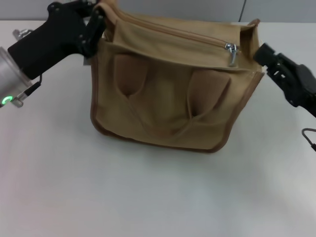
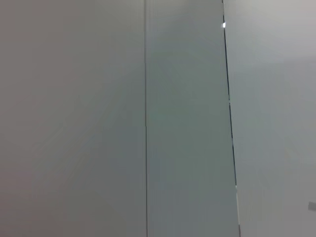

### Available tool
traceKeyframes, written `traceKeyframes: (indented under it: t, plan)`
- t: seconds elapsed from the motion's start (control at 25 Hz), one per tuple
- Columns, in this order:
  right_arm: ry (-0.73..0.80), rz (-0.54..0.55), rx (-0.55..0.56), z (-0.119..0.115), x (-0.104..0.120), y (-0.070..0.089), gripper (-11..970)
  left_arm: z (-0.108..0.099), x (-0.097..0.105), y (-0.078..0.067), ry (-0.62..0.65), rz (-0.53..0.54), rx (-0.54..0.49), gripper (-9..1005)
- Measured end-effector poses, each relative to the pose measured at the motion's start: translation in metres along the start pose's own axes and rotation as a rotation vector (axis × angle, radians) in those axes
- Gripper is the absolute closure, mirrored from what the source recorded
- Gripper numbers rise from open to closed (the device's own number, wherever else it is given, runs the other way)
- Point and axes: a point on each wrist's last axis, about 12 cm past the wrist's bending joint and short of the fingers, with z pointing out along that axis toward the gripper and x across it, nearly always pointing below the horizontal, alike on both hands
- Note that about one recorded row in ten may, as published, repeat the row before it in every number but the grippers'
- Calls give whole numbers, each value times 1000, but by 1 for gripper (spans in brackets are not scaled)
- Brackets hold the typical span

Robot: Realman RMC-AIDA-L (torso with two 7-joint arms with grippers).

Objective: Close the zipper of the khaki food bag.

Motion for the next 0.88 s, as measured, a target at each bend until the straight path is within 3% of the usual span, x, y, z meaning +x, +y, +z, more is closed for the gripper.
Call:
traceKeyframes:
  t: [0.24,0.32,0.44,0.64,0.88]
  plan:
    - [-41,-41,6,-4,6,6,776,-16,-8,0,-100,-32,-44,873]
    - [-39,-40,4,-2,6,7,680,-25,-15,2,-203,-64,-91,855]
    - [-40,-48,-7,1,9,8,537,-29,-19,0,-261,-80,-77,760]
    - [-52,-128,-13,2,13,13,463,-36,-20,-20,-294,-86,63,583]
    - [-57,-261,-21,-5,23,23,417,-55,-8,-51,-198,-88,277,359]
